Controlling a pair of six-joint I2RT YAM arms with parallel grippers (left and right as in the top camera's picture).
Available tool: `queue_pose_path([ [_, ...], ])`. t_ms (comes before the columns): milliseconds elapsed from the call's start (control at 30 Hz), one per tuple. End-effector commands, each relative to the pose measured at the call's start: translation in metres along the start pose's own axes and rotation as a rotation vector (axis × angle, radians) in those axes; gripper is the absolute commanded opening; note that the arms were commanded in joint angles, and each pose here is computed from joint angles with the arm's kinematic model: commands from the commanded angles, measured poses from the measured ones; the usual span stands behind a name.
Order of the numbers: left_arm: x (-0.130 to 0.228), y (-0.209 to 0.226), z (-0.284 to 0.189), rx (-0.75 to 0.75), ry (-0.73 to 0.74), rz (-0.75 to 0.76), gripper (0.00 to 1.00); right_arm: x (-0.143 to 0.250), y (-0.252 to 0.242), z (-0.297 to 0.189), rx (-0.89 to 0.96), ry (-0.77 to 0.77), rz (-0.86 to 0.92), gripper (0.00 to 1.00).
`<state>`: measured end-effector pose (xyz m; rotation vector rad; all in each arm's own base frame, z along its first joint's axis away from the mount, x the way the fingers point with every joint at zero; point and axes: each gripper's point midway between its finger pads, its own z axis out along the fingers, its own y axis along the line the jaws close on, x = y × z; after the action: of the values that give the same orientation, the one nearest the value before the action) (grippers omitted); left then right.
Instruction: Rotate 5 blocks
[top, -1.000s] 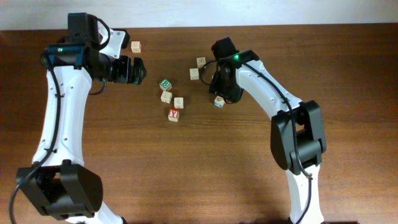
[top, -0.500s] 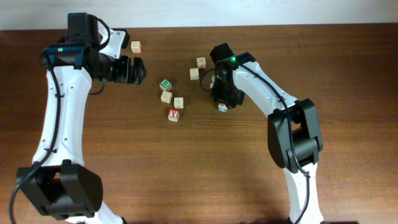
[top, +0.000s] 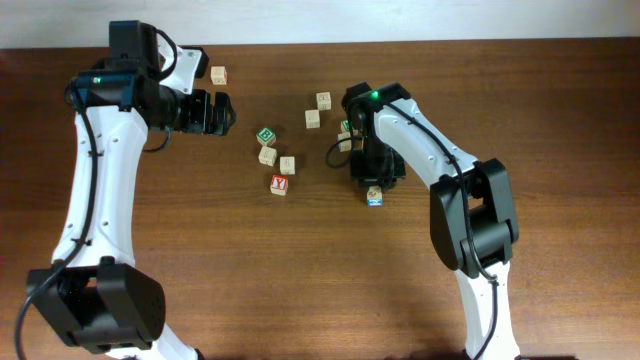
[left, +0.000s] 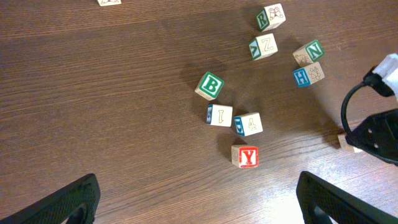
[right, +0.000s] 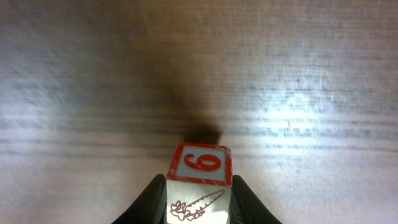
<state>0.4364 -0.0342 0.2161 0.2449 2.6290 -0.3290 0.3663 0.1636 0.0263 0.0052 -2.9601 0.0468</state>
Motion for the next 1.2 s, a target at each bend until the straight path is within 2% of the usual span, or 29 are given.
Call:
queue_pose_path([
  [0, -0.007, -0.003, -0.004, 0.016, -0.022, -0.002, 0.99, 0.002, 0.002, 0.004, 0.015, 0.009, -0.038, 0.30],
  [67, -0.007, -0.003, -0.004, 0.016, -0.022, -0.002, 0.99, 0.001, 0.002, 0.004, 0.014, 0.008, -0.038, 0.42],
  [133, -0.007, -0.003, -0.004, 0.015, -0.023, -0.002, 0.99, 0.000, 0.002, 0.002, 0.012, 0.002, -0.038, 0.50],
  [333, -0.007, -0.003, -0.004, 0.015, -0.023, -0.002, 0.99, -0.010, 0.010, -0.012, -0.022, -0.041, -0.053, 0.51],
  [567, -0.007, -0.003, -0.004, 0.015, -0.023, -0.002, 0.99, -0.040, 0.090, -0.061, -0.346, -0.205, -0.160, 0.53],
  [667, -0.007, -0.001, -0.004, 0.002, -0.021, -0.001, 0.99, -0.047, 0.124, -0.063, -0.398, -0.260, -0.069, 0.53],
  [800, -0.003, 0.017, -0.005, -0.096, -0.005, -0.028, 0.99, -0.047, 0.161, -0.059, -0.394, -0.328, 0.026, 0.53],
  [933, 0.004, 0.073, -0.019, -0.354, -0.026, -0.316, 0.99, -0.040, 0.182, -0.040, -0.357, -0.334, 0.041, 0.52],
  [967, 0.006, 0.083, -0.023, -0.388, -0.033, -0.345, 0.99, -0.037, 0.186, -0.036, -0.350, -0.329, 0.033, 0.52],
  [1167, 0.012, 0.121, -0.037, -0.475, -0.053, -0.409, 0.99, -0.034, 0.189, -0.013, -0.280, -0.327, 0.019, 0.52],
])
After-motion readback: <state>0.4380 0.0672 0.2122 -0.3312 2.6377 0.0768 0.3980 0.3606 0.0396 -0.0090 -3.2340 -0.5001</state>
